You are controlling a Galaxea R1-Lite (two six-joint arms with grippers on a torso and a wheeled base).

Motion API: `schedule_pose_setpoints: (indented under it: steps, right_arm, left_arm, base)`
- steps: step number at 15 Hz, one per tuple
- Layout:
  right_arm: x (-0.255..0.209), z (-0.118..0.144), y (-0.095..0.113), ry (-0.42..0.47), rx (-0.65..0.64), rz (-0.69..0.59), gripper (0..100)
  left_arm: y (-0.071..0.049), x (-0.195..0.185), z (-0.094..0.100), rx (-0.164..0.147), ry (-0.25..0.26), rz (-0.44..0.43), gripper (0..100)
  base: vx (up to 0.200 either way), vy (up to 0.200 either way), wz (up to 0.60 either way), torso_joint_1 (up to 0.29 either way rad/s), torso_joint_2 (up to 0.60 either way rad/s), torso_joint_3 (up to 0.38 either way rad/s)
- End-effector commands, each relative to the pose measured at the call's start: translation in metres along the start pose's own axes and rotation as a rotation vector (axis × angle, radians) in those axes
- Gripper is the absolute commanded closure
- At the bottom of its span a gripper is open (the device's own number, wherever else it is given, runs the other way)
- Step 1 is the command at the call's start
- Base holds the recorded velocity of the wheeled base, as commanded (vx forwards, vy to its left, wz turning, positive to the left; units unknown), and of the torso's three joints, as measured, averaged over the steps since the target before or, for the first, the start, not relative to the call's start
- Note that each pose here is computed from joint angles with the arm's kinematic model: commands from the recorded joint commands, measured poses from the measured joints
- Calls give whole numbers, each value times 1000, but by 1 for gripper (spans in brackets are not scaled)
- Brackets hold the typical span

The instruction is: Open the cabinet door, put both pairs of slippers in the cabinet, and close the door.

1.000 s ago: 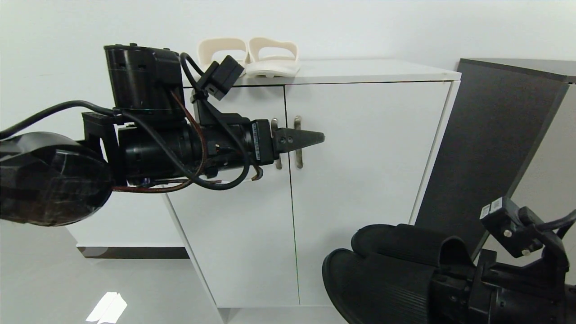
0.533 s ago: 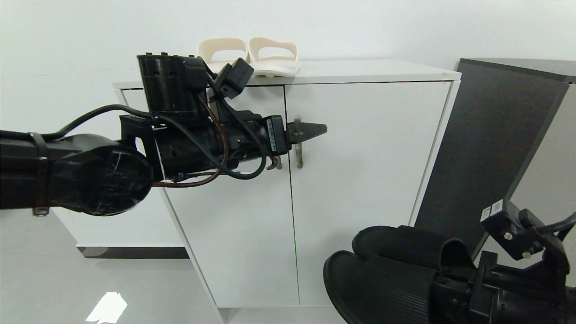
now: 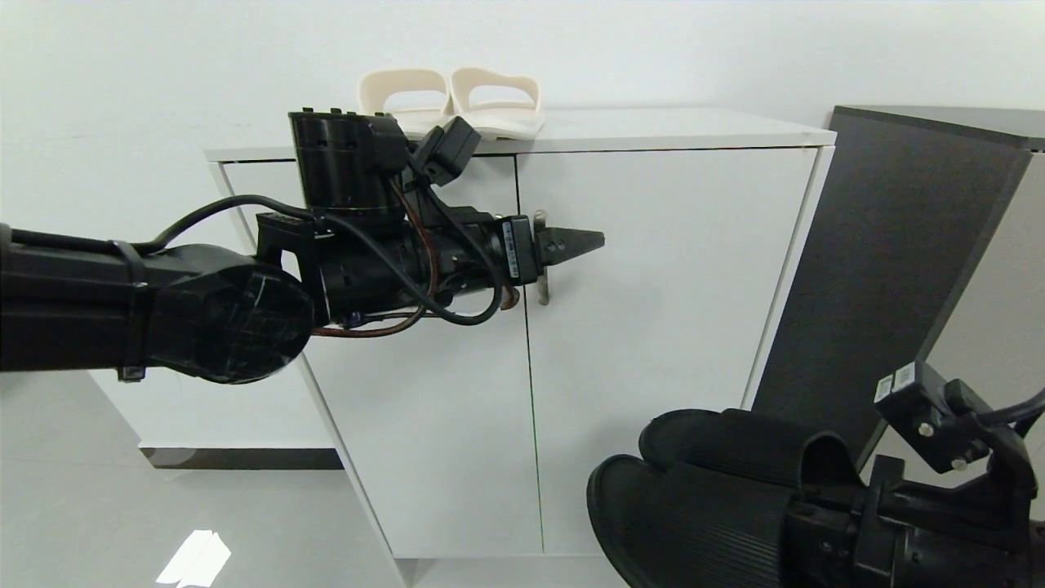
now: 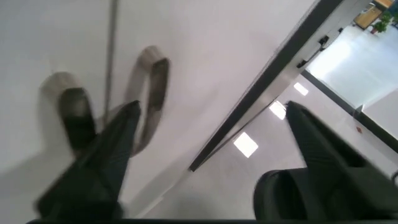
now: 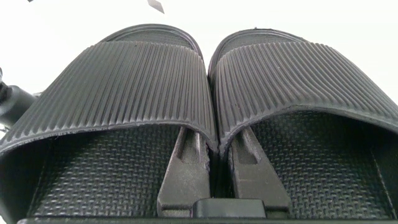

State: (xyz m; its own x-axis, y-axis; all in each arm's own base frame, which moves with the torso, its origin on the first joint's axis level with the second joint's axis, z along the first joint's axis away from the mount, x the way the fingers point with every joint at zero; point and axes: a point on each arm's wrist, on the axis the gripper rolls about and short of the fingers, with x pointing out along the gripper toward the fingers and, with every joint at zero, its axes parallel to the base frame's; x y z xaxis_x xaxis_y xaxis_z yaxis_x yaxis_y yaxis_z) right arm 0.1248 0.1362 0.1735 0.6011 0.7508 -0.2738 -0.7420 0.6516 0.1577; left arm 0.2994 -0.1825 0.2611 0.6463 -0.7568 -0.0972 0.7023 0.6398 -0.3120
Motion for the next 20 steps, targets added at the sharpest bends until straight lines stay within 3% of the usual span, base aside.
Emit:
schedule_pose_setpoints:
  steps: [1, 6, 14, 18, 20]
  right_arm:
    - [-2, 1, 1, -9, -15, 4, 100]
    - [-17, -1, 8, -28, -39, 131, 100]
    - [-22, -2, 9, -32, -43, 160, 100]
    - [-26, -2, 9, -40, -46, 171, 100]
    - [-35, -4, 11, -49, -50, 253, 100]
  left_arm:
    - [0, 1, 0, 0, 0, -1, 100]
    - [-7, -1, -1, 0, 8, -18, 100]
    - [-46, -68, -17, 6, 43, -81, 100]
    - [-68, -120, -23, 24, 6, -138, 100]
    - [-62, -121, -18, 17, -15, -105, 100]
  base:
    - [0, 0, 0, 0, 0, 0]
    - [0, 0, 0, 0, 0, 0]
    - [0, 0, 0, 0, 0, 0]
    - [0, 0, 0, 0, 0, 0]
    - [0, 0, 0, 0, 0, 0]
